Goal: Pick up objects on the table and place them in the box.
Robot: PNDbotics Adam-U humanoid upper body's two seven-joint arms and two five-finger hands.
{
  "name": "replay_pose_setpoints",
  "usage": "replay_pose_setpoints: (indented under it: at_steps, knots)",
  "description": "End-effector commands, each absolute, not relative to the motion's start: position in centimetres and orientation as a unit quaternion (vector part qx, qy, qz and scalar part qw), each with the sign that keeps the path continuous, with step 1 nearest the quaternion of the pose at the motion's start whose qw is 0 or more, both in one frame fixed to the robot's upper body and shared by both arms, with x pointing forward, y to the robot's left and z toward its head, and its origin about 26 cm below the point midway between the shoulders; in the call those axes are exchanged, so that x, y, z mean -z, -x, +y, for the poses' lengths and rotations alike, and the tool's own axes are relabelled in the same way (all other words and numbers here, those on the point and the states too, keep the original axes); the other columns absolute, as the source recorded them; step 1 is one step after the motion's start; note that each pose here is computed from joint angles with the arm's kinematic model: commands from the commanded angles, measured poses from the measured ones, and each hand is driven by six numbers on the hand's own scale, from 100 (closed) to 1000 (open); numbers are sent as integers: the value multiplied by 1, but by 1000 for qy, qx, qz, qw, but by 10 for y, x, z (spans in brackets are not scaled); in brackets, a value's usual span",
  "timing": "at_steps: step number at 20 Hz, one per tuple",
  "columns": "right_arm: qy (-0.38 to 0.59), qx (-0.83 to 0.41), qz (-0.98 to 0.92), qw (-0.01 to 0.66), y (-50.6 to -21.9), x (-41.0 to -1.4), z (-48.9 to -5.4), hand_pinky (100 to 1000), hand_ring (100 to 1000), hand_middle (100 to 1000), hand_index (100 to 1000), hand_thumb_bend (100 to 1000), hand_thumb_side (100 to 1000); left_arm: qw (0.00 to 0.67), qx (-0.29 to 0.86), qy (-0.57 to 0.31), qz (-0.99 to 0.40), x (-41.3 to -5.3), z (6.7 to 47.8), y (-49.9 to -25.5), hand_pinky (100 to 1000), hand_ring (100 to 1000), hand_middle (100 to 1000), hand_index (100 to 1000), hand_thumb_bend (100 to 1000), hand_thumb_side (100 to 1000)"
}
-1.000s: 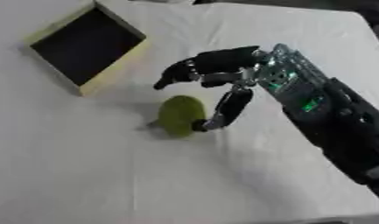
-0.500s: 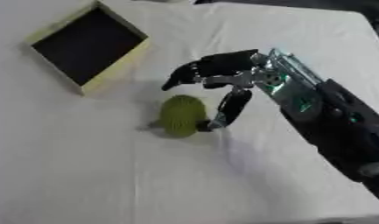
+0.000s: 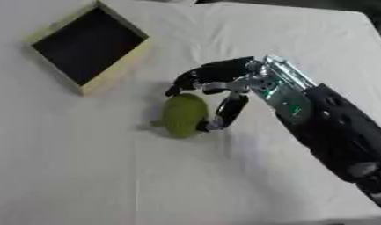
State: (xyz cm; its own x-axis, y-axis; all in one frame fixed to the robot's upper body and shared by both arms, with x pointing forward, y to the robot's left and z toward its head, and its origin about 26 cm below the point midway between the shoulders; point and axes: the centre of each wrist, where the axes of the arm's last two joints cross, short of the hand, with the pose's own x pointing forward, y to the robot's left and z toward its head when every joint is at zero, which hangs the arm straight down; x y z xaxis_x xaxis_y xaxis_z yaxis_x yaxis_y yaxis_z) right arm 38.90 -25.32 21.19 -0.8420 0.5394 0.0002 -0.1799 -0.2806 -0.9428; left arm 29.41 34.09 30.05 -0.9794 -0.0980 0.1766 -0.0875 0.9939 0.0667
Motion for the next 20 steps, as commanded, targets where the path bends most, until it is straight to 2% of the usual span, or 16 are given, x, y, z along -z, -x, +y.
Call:
replay_pose_setpoints:
  at_steps: [1, 3, 4, 11, 14, 20]
  knots:
    - [158, -779, -563, 229, -390, -220, -254, 882, 1000, 717, 876, 100, 223, 73, 39, -45, -996, -310, 338, -290, 589, 710, 602, 691, 100, 531]
    - [151, -766, -578, 236, -390, -221, -254, 822, 1000, 637, 826, 100, 228, 73, 39, -45, -996, -310, 338, -290, 588, 710, 602, 691, 100, 531]
    - [147, -759, -588, 238, -389, -221, -253, 784, 962, 587, 793, 100, 221, 73, 39, -45, -996, -310, 338, -290, 588, 710, 602, 691, 100, 532]
    - [126, -719, -640, 239, -376, -235, -252, 736, 907, 541, 759, 100, 228, 74, 39, -47, -995, -310, 339, -290, 587, 710, 602, 691, 100, 533]
    - [120, -704, -660, 235, -370, -248, -252, 658, 855, 508, 732, 100, 216, 75, 39, -48, -995, -310, 339, -290, 587, 710, 602, 691, 100, 532]
    - [117, -668, -712, 182, -359, -285, -250, 610, 840, 506, 727, 100, 198, 75, 39, -48, -995, -310, 340, -290, 587, 710, 602, 691, 100, 532]
